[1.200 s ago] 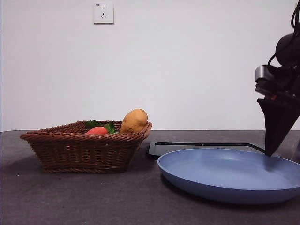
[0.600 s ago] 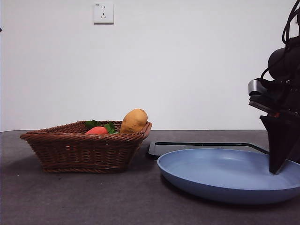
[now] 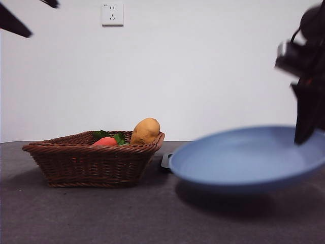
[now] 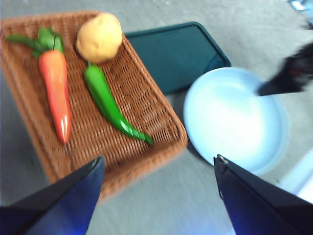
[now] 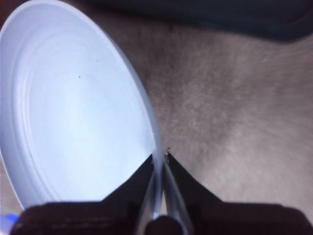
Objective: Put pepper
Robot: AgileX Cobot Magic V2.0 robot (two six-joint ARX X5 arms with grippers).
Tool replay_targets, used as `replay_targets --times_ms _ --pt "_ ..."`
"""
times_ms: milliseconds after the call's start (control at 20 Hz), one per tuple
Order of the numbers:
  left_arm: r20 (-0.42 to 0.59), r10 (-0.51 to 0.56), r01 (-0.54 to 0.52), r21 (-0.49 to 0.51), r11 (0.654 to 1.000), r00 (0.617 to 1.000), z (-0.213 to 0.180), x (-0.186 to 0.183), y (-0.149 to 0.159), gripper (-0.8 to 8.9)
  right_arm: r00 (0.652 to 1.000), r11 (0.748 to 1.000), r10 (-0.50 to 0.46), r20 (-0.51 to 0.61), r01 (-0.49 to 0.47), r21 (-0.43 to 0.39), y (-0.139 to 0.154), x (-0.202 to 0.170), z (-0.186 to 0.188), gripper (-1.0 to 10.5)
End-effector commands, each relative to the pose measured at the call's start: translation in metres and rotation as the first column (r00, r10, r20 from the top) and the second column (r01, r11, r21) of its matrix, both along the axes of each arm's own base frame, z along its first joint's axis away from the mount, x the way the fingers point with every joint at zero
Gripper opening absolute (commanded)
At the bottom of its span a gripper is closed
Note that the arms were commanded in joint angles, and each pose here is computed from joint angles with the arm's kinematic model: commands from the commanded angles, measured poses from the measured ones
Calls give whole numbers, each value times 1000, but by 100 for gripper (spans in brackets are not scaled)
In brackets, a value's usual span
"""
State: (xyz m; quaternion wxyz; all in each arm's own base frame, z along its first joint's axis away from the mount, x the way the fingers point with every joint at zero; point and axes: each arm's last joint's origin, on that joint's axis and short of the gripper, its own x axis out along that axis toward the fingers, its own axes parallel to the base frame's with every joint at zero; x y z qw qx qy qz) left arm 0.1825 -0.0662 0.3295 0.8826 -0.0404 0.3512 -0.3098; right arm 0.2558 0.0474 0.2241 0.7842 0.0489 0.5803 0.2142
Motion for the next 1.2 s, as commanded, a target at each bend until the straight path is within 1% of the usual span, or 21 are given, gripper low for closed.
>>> replay_targets --times_ms 50,200,300,450,650,750,850,1200 --pt "-28 23 -22 46 999 999 -2 26 -20 389 996 999 -35 76 33 27 -2 -13 27 5" --pt "-68 51 -40 146 988 996 -20 65 -49 389 980 996 -78 181 68 62 -9 -37 56 5" --pt "-92 87 -64 230 971 992 -35 91 -67 389 965 993 -105 240 86 86 -12 -53 71 5" --pt "-124 107 -65 303 951 986 -57 125 -91 389 944 990 -121 307 92 109 -15 -72 87 5" --pt "-145 109 -58 321 945 983 -83 160 -110 389 931 988 -134 341 96 124 -17 -86 95 5" --pt "-139 131 -76 348 934 981 -95 172 -115 389 928 987 -134 349 95 126 -17 -89 97 5" --pt "-153 141 -76 368 927 978 -108 180 -119 389 927 987 -134 352 95 127 -17 -89 98 5" --pt "-185 149 -66 392 917 971 -143 193 -125 389 927 987 -134 352 94 126 -17 -89 98 5"
